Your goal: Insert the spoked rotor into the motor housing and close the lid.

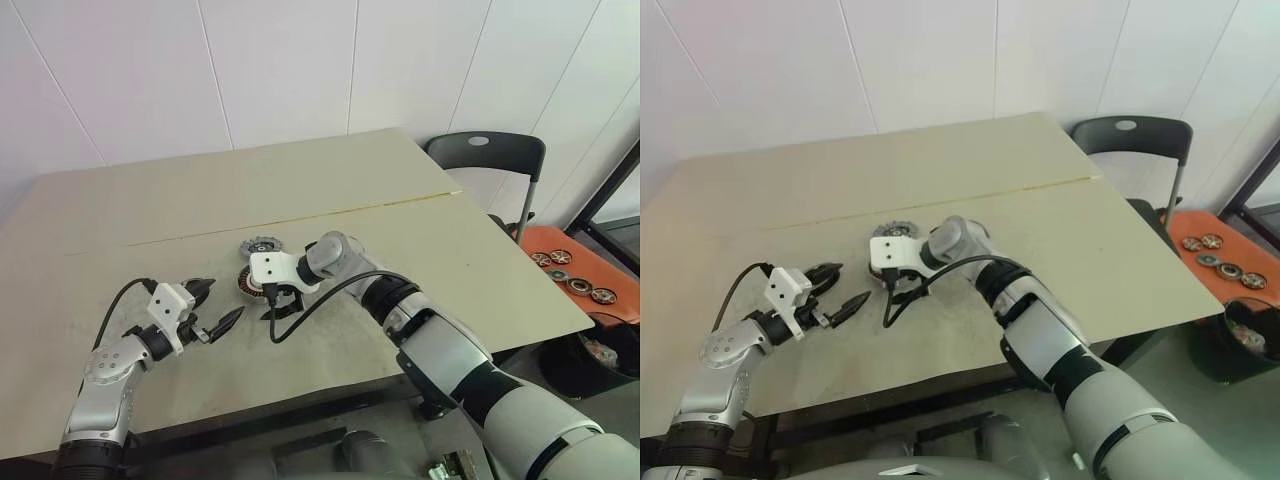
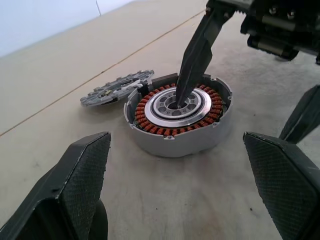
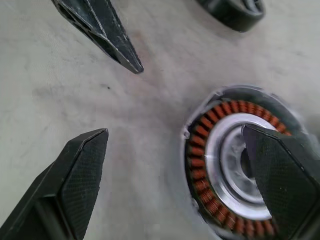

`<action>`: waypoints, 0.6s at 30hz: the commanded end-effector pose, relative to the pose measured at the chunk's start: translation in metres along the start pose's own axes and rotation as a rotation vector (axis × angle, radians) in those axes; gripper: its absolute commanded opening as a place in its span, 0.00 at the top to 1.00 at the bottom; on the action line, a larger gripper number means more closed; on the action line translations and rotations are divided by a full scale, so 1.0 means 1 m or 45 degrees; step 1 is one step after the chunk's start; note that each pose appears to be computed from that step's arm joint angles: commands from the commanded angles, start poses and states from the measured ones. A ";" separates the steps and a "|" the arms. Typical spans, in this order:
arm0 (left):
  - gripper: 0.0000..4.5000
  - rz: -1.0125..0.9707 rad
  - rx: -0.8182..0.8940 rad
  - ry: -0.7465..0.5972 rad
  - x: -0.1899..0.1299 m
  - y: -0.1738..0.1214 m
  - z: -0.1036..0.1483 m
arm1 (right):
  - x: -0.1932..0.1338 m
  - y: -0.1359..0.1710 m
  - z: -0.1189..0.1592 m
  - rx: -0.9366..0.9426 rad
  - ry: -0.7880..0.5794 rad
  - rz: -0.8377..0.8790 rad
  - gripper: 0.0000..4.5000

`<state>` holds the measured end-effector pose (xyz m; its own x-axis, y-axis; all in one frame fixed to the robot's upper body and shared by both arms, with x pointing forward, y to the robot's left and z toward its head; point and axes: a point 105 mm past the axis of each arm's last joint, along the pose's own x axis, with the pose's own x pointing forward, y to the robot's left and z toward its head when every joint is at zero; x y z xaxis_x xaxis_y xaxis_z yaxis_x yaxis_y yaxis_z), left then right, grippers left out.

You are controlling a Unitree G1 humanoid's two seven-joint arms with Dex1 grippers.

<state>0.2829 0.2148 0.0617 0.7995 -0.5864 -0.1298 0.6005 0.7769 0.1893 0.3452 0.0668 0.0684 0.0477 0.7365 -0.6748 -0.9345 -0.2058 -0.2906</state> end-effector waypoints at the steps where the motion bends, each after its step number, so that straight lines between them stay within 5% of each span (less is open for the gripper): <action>1: 0.00 0.022 0.046 -0.051 -0.001 0.004 0.011 | -0.003 -0.011 0.013 -0.064 -0.002 -0.048 0.01; 18: 0.00 0.011 0.045 -0.067 0.005 0.000 0.013 | -0.002 -0.013 -0.009 0.047 0.085 -0.087 0.01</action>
<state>0.2823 0.2121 0.0600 0.8038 -0.5829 -0.1192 0.5948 0.7830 0.1822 0.3629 0.0584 0.0650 0.1537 0.6919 -0.7054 -0.9375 -0.1233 -0.3253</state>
